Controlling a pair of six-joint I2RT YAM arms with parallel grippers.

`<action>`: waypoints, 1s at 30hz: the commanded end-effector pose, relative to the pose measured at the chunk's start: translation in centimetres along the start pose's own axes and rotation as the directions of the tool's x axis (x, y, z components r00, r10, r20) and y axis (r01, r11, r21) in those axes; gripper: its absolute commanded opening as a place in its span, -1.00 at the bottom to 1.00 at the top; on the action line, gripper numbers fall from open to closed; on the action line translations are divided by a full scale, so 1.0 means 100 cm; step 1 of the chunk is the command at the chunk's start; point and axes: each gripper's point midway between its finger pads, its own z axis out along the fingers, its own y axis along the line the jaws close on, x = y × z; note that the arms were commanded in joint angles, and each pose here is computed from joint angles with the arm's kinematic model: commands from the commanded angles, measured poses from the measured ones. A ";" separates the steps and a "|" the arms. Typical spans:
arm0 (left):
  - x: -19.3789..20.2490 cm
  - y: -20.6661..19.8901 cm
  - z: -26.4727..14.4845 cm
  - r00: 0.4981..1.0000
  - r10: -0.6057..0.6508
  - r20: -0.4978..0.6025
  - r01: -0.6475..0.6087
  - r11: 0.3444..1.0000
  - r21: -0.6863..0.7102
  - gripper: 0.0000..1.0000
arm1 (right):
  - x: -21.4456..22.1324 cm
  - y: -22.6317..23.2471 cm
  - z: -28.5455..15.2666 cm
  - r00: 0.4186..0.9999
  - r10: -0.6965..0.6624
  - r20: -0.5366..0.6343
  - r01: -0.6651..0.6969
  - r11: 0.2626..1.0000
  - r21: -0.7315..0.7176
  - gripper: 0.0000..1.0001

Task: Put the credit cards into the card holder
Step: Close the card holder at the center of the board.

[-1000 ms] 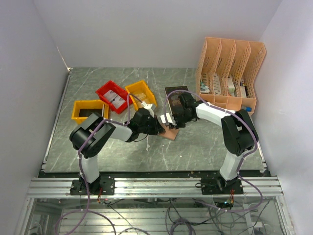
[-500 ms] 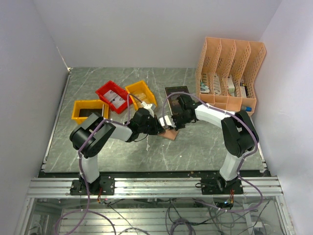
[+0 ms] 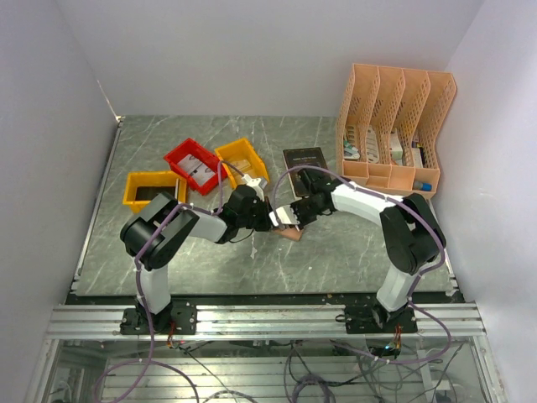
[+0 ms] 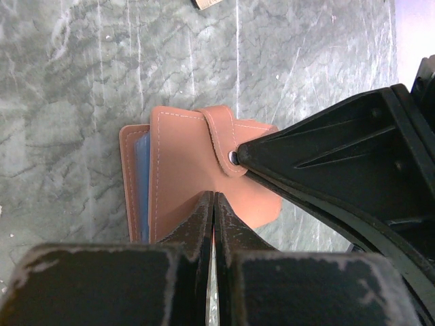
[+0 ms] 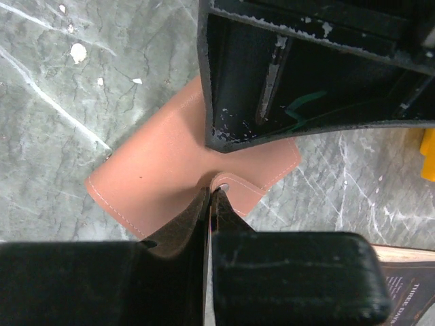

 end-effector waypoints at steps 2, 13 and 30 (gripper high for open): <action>0.011 0.016 0.001 1.000 -0.009 -0.026 0.008 0.999 -0.032 -0.86 | 0.006 0.053 0.018 0.998 0.030 -0.058 -0.040 0.985 -0.167 -1.00; 0.012 0.019 0.000 0.999 -0.030 -0.025 0.030 0.999 -0.013 -0.86 | 0.007 0.087 0.032 0.994 -0.026 -0.110 -0.008 0.954 -0.300 -1.00; 0.004 0.004 -0.004 0.998 -0.060 0.000 0.060 0.995 0.081 -0.85 | -0.002 0.095 0.039 0.989 0.108 -0.098 -0.130 0.957 -0.260 -0.72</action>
